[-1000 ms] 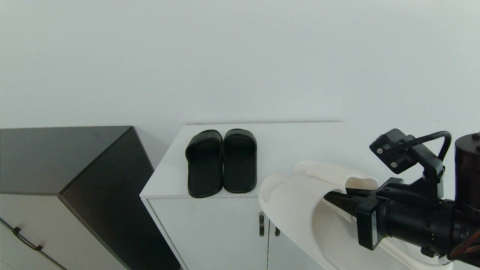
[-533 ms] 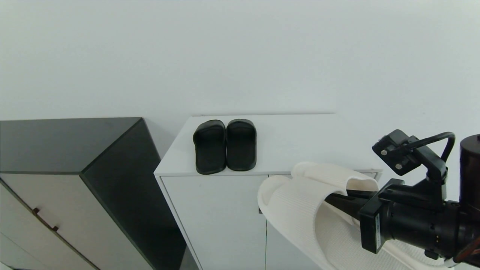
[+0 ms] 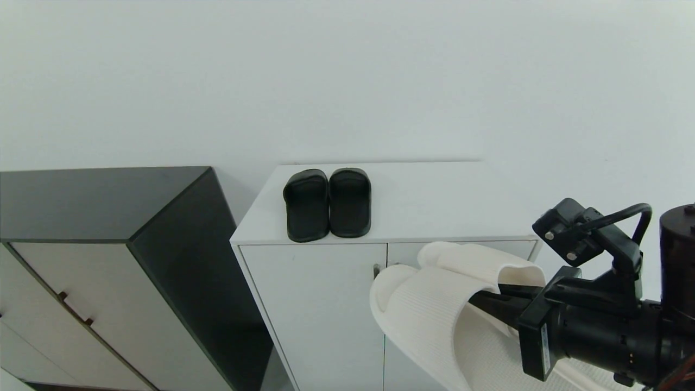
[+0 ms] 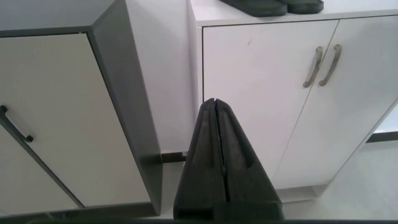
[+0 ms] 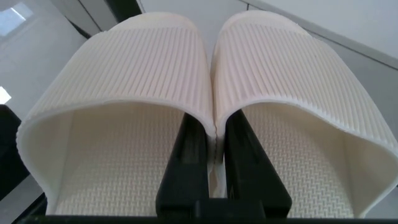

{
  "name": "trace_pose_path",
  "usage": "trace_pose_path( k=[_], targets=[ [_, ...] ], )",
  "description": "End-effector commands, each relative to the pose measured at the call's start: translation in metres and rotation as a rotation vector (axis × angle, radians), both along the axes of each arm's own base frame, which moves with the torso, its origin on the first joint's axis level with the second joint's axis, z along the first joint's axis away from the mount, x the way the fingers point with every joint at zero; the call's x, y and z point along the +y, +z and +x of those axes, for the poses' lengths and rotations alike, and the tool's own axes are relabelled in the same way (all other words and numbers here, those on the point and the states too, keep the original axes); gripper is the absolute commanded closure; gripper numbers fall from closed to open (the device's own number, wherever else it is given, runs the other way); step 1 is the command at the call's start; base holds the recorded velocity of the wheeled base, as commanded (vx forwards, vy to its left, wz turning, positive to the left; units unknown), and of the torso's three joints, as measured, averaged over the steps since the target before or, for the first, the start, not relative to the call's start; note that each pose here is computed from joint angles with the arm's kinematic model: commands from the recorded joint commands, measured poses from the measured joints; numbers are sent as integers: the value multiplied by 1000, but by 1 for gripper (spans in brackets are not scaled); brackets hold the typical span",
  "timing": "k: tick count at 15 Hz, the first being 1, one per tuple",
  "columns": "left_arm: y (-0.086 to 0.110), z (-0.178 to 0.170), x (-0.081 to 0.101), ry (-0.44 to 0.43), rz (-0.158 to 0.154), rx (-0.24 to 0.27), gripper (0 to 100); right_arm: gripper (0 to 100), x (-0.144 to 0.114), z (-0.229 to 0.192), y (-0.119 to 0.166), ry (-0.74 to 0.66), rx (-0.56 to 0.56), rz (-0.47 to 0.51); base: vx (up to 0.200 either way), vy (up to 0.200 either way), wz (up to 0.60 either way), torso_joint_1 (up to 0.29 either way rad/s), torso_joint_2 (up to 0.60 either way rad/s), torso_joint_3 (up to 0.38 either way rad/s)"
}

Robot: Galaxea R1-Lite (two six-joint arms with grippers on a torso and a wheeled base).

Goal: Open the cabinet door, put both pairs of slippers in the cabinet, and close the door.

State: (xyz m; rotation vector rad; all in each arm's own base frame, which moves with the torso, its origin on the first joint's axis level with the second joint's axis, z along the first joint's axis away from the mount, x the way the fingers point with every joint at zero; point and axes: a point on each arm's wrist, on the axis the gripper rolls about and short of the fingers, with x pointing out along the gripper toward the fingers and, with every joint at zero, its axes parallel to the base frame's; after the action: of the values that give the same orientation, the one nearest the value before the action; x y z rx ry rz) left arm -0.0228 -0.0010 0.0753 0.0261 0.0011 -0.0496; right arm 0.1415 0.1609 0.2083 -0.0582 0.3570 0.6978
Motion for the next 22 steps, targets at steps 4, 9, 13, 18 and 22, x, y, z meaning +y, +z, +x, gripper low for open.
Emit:
trace_pose_path(
  k=[4,9,13,18,22],
  targets=[
    [0,0,0,0,-2,1,100,100,1,1,-3,-1,7,-9,0,0,0,-44,105,65],
    [0,0,0,4,-2,0,100,100,1,1,-4,0,8,-12,0,0,0,-204,504,289],
    [0,0,0,4,-2,0,100,100,1,1,-4,1,10,-14,0,0,0,-204,518,312],
    [0,0,0,4,-2,0,0,100,1,1,-8,4,20,-24,0,0,0,-177,494,317],
    [0,0,0,5,-2,0,0,100,0,0,-12,6,29,-34,0,0,0,-144,474,325]
  ],
)
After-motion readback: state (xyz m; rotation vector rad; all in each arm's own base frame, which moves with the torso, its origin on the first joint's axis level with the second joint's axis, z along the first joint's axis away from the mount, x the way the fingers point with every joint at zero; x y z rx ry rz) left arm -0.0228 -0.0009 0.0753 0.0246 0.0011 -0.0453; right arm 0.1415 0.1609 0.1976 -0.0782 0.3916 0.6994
